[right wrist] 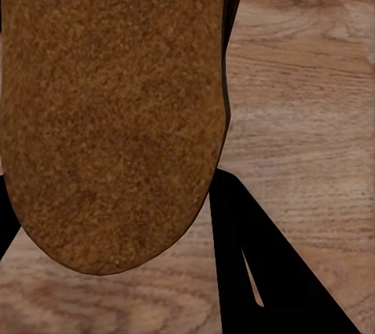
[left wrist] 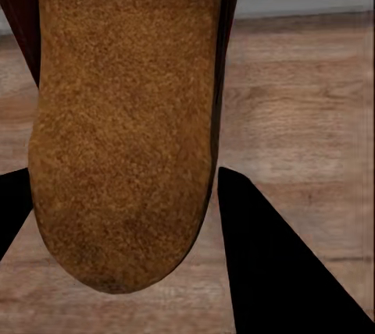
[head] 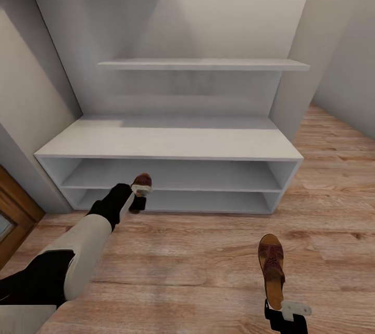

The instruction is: Pick up the two gym shoes and the two sandals from the corridor floor and place them onto the hallstand (shoe rack) in the corridor, making sure they are on the rack and not on the floor. Arrange them so the two gym shoes are next to each other and the two sandals are next to each other.

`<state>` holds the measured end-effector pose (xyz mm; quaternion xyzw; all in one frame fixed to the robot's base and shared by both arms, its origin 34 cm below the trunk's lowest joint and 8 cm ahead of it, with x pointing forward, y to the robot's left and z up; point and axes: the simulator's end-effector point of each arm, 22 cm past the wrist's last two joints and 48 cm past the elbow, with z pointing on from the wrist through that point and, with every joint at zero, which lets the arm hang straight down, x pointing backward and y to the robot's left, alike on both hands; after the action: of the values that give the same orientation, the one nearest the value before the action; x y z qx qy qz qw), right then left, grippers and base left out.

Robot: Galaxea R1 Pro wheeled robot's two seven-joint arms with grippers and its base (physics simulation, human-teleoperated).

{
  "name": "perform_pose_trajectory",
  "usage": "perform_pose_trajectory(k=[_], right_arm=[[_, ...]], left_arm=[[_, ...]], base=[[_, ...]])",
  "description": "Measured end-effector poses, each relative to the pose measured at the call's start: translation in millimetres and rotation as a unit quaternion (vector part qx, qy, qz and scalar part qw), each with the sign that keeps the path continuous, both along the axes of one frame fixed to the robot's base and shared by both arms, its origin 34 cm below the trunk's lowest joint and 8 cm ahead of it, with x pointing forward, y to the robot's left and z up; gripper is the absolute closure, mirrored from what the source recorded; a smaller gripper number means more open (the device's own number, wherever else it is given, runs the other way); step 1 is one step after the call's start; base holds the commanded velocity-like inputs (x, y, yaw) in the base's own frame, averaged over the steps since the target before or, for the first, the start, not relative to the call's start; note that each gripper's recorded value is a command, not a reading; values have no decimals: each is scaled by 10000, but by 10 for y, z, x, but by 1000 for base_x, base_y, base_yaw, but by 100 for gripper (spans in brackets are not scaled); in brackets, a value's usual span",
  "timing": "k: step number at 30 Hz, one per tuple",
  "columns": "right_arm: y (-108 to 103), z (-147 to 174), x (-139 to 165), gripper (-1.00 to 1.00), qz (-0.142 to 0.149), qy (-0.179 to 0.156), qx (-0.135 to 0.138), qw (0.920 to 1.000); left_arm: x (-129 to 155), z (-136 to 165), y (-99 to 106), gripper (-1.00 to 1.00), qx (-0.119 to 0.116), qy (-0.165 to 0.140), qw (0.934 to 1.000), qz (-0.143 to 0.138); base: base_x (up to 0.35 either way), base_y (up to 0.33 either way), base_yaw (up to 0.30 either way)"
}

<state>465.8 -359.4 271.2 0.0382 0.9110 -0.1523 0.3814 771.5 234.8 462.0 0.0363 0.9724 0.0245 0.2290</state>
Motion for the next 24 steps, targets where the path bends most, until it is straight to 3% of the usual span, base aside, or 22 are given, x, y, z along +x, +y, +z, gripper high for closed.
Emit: perform_pose_trajectory(k=[7,24], right_arm=[[0,2,3,100,-18,-7,3,10000],[-11,-335,-111,100,-40,57,1,10000]], left_arm=[[-31,-21,65,100,246,49,9996,-109],[-113,-399,104,100,318,104,9994,-118]], base=[[0,0,0],[0,0,0]])
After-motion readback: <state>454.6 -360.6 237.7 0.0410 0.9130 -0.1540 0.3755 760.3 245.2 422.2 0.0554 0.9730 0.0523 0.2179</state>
